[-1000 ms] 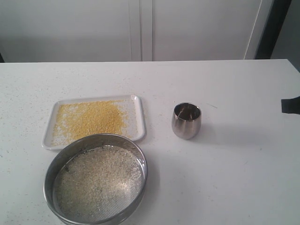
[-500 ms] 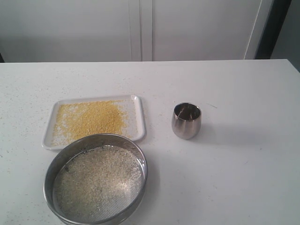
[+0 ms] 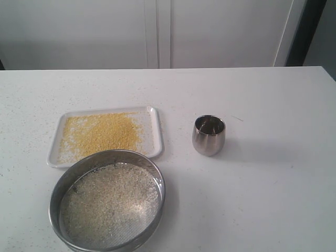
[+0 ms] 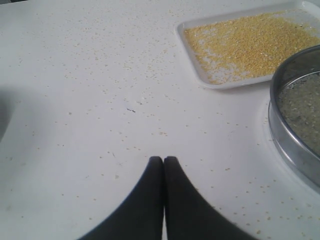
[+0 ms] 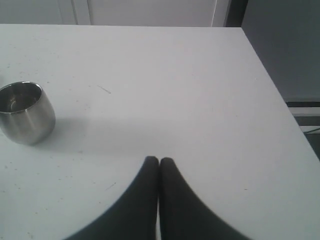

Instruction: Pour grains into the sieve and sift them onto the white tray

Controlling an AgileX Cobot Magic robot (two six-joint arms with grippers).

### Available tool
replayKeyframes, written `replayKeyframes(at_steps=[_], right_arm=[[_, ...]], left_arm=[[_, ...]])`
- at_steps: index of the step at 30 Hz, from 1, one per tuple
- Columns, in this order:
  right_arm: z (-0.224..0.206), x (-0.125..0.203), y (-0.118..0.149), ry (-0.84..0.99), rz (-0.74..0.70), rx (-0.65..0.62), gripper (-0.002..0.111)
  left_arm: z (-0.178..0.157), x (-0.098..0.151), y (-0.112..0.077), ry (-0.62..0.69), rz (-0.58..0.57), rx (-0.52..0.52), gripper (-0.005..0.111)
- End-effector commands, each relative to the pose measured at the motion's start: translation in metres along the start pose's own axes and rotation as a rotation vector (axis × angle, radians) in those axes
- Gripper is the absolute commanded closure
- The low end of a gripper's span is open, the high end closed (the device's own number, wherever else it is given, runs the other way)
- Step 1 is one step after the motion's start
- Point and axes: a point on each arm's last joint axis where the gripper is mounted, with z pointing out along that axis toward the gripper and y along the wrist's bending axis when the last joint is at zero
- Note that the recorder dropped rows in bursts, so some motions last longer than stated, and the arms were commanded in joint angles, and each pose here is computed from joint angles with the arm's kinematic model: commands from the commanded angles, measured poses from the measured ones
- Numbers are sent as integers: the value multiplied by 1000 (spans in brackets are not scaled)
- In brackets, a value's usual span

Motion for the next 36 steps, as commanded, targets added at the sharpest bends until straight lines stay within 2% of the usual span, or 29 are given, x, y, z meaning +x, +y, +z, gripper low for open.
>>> replayKeyframes(at_steps=[1,10,20,36], right_arm=[[-1,1,0,-13,10,1,108],[-11,5,-1,-64,14,0,108],[-16,29,0,-99,-2,-22,108],[-24,44,1,-167,-23,-34,108]], left_arm=[[0,1,0,-2,-16,1,107],[0,1,0,-4,-16,0,107],[0,1,0,-4,-16,0,107],[0,1,0,-4,-16,0,107]])
